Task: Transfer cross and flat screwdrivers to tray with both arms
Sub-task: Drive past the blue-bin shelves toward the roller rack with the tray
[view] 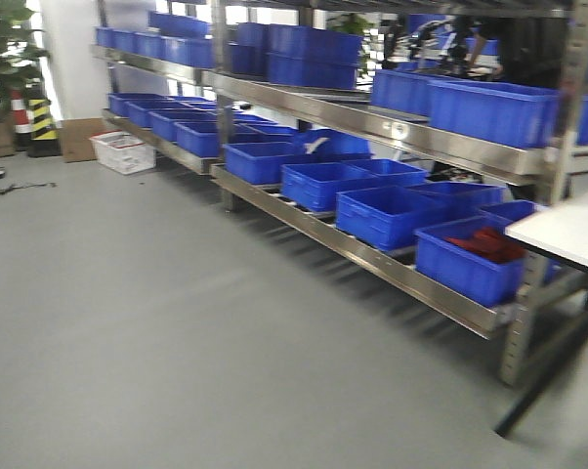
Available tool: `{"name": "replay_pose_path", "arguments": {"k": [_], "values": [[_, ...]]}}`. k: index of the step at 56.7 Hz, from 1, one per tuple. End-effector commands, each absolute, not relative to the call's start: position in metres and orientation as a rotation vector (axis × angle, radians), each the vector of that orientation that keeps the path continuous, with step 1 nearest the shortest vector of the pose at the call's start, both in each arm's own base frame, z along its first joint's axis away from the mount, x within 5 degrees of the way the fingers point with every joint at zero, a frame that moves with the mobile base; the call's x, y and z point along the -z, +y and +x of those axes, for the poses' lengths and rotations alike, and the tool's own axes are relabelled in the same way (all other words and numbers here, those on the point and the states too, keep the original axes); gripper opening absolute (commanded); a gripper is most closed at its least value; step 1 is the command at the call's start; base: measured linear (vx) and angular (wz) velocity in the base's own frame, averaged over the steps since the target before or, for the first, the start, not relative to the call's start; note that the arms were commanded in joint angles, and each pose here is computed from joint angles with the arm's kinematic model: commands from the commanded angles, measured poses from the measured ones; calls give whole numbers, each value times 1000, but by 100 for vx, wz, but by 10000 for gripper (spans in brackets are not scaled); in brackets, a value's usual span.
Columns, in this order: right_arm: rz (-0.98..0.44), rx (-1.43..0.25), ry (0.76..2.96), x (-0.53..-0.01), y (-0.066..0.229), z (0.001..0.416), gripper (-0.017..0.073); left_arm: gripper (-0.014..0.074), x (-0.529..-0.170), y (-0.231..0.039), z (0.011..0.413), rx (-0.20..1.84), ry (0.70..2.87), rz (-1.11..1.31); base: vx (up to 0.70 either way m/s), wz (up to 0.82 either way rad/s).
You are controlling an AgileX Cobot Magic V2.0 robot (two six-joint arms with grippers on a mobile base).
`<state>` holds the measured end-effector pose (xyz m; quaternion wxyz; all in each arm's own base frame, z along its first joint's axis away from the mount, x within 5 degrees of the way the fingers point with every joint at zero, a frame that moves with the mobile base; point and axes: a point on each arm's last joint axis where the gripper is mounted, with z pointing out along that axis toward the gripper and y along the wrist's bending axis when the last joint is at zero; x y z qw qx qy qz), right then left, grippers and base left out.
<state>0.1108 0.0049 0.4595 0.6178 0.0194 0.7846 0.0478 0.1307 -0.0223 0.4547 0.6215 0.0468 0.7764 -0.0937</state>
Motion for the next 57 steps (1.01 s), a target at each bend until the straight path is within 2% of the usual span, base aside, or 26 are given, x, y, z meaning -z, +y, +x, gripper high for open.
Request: {"name": "replay_pose_path", "arguments": {"k": [1,57], "values": [[41,-107,1685,-476,4,110,-8,0,-471,-22,128,235,1665,89,54,43],[41,-107,1685,-476,4,110,-8,0,-471,-22,128,235,1665,89,57,29]]}}
